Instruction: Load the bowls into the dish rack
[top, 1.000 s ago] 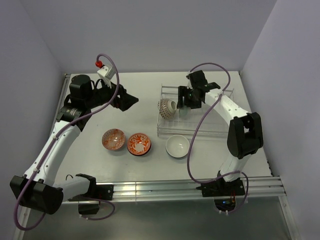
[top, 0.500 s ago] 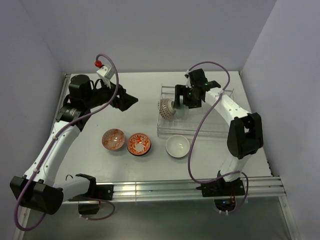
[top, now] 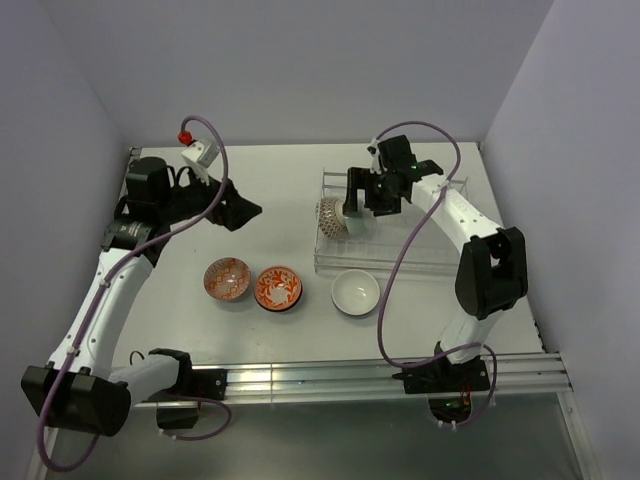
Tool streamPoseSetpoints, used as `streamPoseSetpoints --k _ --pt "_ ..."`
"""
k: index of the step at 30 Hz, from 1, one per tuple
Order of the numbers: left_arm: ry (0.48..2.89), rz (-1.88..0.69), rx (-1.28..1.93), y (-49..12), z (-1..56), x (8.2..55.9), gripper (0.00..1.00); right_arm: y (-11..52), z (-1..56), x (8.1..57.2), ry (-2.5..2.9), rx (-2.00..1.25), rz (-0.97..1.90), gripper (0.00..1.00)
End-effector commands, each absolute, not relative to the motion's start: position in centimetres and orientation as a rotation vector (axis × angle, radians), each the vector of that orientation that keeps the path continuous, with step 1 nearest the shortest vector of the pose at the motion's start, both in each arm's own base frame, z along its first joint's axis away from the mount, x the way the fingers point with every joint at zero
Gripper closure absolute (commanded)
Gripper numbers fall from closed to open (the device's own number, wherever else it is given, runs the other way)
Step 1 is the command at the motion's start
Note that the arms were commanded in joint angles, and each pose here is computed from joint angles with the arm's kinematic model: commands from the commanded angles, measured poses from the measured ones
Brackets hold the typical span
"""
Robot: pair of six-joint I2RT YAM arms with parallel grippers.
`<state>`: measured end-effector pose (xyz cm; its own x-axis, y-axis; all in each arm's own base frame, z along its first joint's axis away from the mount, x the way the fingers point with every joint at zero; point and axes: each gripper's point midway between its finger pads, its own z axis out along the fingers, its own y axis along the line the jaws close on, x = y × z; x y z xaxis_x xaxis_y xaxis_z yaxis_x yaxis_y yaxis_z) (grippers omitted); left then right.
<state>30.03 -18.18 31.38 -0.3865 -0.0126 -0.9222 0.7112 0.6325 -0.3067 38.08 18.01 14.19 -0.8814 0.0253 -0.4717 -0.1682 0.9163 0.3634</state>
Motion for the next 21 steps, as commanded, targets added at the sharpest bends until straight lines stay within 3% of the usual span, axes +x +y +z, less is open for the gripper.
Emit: streamPoseSetpoints --k 1,11,21 --pt "1.889 -0.816 0.586 -15.1 29.4 29.0 0.01 17.5 19.0 38.5 2.472 -0.125 0.548 0.0" --pt "2.231 -0.548 0.806 -6.4 18.5 26.1 0.02 13.6 23.6 37.2 2.376 -0.131 0.533 0.0" --pt "2.477 -0.462 0.771 -3.6 10.0 25.9 0.06 12.3 25.3 34.1 2.34 -0.194 0.578 0.0"
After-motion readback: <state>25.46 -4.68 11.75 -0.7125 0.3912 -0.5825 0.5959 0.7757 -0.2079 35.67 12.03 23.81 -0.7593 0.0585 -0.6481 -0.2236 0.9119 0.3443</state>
